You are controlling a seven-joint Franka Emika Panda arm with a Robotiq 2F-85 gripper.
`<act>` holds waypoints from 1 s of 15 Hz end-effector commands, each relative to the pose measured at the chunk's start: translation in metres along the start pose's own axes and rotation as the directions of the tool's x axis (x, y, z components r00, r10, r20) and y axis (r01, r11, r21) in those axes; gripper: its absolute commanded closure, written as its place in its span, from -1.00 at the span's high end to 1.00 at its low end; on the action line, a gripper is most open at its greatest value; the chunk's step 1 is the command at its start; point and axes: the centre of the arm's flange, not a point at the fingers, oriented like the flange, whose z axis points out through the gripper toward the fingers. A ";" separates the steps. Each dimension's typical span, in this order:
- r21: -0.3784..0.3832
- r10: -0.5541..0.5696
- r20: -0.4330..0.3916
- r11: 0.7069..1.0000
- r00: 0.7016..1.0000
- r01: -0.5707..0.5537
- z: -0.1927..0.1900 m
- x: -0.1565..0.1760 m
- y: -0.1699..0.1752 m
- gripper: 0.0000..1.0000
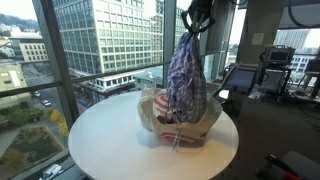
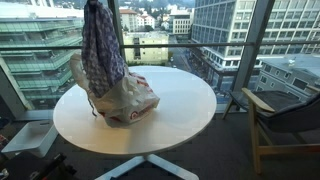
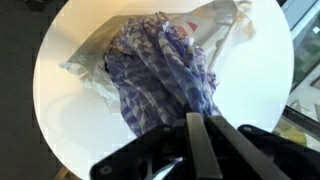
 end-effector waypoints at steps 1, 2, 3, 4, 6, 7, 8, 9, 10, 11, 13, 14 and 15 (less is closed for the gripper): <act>0.114 0.074 -0.146 0.992 0.987 -0.058 -0.097 -0.026 0.010 -0.97; 0.146 0.100 -0.181 0.986 0.978 -0.074 -0.123 -0.028 0.014 -0.97; 0.183 0.132 -0.209 0.979 0.969 -0.093 -0.144 -0.030 0.018 -0.97; 0.218 0.166 -0.237 0.969 0.957 -0.114 -0.166 -0.031 0.025 -0.97; 0.283 0.245 -0.282 0.945 0.928 -0.163 -0.203 -0.028 0.040 -0.97; 0.308 0.287 -0.303 0.932 0.909 -0.192 -0.215 -0.023 0.049 -0.97; 0.329 0.329 -0.325 0.918 0.887 -0.220 -0.225 -0.018 0.057 -0.97; 0.346 0.371 -0.344 0.904 0.863 -0.251 -0.232 -0.009 0.068 -0.97; 0.361 0.406 -0.371 0.892 0.835 -0.274 -0.237 0.003 0.079 -0.97; 0.383 0.443 -0.389 0.875 0.808 -0.295 -0.242 0.011 0.088 -0.97; 0.431 0.511 -0.424 0.840 0.748 -0.330 -0.252 0.028 0.105 -0.97; 0.448 0.540 -0.446 0.825 0.714 -0.344 -0.255 0.038 0.110 -0.97; 0.455 0.562 -0.470 0.815 0.680 -0.359 -0.254 0.049 0.115 -0.97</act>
